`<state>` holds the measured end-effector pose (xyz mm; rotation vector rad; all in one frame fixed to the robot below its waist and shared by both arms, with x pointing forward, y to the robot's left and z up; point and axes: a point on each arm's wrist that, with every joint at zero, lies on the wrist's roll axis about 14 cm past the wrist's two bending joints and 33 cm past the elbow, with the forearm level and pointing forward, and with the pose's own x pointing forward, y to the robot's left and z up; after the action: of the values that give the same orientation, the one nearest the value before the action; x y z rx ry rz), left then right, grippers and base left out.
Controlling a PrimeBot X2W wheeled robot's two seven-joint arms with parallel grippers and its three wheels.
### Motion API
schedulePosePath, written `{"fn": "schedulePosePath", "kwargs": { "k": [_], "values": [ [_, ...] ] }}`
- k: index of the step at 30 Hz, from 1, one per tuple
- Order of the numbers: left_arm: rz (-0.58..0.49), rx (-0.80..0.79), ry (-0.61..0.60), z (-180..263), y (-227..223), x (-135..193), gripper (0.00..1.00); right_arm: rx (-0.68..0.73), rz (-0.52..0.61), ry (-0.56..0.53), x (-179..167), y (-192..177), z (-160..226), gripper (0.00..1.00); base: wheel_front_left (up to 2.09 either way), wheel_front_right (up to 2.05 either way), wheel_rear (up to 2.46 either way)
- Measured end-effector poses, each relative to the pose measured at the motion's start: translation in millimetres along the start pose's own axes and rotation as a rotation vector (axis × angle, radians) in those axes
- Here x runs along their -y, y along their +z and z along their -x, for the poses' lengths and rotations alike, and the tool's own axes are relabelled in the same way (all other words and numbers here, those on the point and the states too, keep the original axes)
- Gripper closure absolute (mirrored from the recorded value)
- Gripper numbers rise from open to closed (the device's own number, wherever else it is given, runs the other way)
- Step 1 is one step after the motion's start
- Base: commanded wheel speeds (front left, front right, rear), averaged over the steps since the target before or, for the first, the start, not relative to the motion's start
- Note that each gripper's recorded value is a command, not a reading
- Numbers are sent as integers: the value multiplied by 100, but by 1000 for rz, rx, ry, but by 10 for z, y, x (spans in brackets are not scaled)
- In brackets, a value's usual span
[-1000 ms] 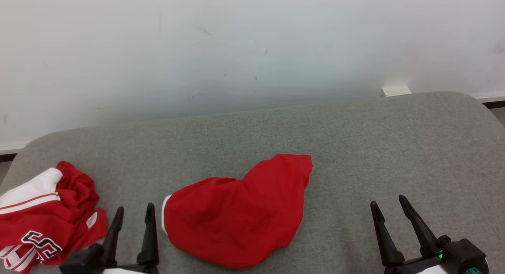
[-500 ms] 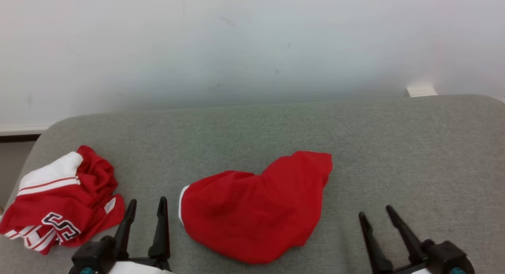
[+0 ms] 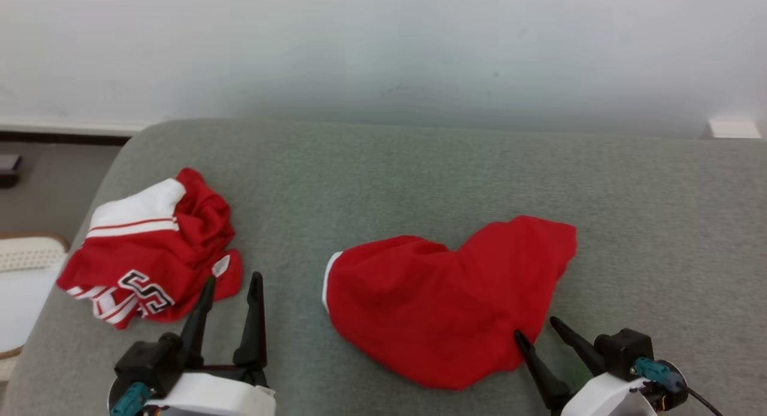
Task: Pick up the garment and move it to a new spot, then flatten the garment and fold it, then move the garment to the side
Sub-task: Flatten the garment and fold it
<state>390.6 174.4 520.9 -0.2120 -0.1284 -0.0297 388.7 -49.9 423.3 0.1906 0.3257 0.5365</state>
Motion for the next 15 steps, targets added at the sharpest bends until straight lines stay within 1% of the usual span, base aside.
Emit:
{"fn": "schedulePosePath", "kwargs": {
  "k": [2, 3, 4, 5, 10, 15],
  "values": [
    [-4, 0, 23, 20, 5, -76, 0, -31, -8, 15, -29, -65, -94, 0, 0, 0, 0],
    [-6, 0, 35, 32, 9, -116, 0, -49, -11, 32, -77, -105, -138, 55, 0, 0, 0],
    [-8, 0, 46, 47, 13, -155, 0, -64, -18, 50, -136, -143, -177, 80, 0, 0, 0],
    [-10, 0, 57, 63, 17, -192, 0, -76, -26, 65, -193, -176, -213, 100, 0, 0, 0],
    [-16, 1, 96, 143, 41, -317, 0, -106, -44, 98, -309, -269, -300, 100, 0, 0, 0],
    [-10, 14, 94, 151, 83, -303, 0, -57, -55, 86, -274, -167, -280, 100, 0, 0, 0]
  ]
}}
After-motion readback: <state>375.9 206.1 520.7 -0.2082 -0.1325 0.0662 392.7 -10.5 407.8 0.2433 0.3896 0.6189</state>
